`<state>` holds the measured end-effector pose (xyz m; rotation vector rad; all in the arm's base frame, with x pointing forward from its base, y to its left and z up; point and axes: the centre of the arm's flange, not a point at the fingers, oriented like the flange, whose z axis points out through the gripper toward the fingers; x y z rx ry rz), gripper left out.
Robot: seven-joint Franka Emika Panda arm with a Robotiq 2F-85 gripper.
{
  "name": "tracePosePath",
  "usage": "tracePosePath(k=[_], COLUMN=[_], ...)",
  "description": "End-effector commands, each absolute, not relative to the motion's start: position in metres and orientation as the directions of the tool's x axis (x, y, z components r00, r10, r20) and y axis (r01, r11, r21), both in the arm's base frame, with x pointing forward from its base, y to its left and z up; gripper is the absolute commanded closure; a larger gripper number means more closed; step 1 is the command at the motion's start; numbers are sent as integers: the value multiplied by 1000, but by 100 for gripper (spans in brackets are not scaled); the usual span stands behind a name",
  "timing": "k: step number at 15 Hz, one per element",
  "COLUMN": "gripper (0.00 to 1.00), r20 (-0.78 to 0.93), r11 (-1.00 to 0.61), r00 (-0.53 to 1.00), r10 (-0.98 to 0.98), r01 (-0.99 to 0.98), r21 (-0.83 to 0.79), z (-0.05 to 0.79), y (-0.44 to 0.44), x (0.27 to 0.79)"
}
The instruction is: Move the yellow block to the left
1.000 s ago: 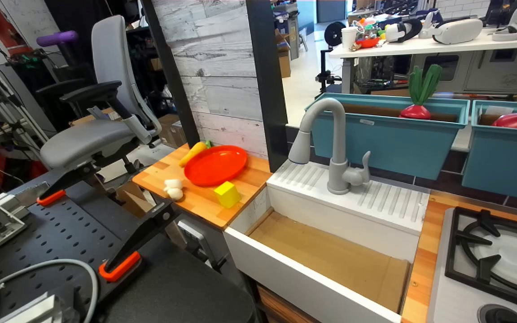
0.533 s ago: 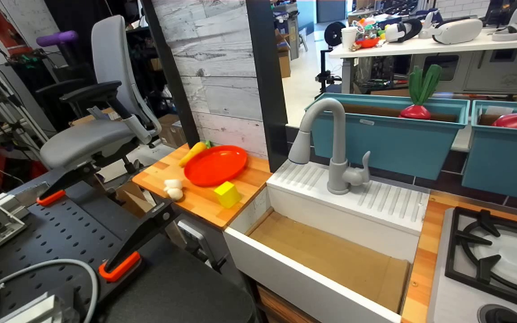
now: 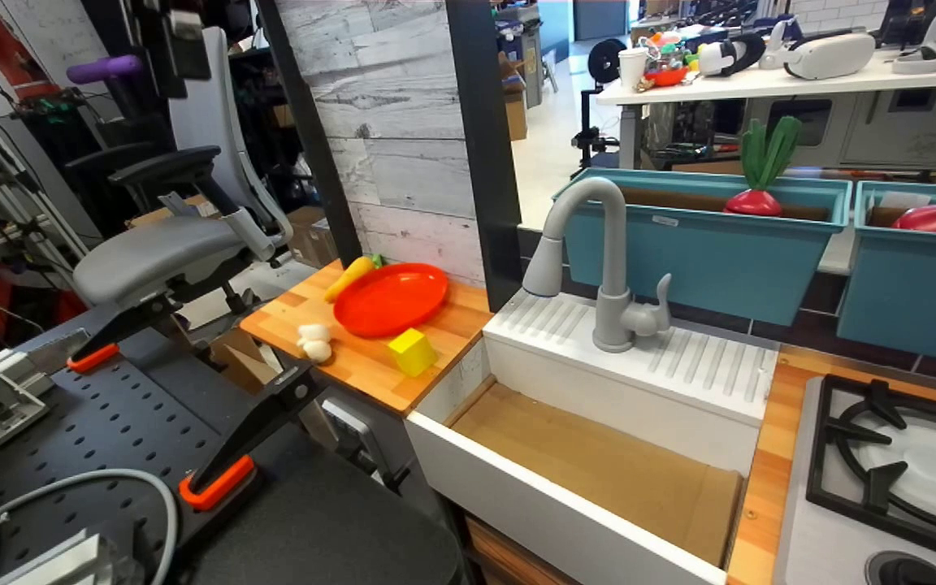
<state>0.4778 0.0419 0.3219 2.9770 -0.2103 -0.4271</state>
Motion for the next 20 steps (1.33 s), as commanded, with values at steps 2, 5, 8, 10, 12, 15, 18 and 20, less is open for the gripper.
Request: tracePosePath(k=[2,5,8,10,12,15,18,20], gripper=[0,0,0,0,0,0,0,0], r20=[-285,-266,-238,-204,-161,-115,-84,-69], r11=[-964,-949,-930,-919,-913,-910,-911,-913], r00=[932,923,913,913,919,926,932,938], r10=[-225,-279,-333,-353,-359,-359,-352,-340], r01=[-171,-224,-276,-297,-310,-321,-320,-312], r21=[202,221,243,259,264,262,258,264], z=[265,231,194,170,145,113,88,75], y=[7,-17,-30,-32,-29,-23,-15,-11], x=[492,500,511,513,514,516,520,523])
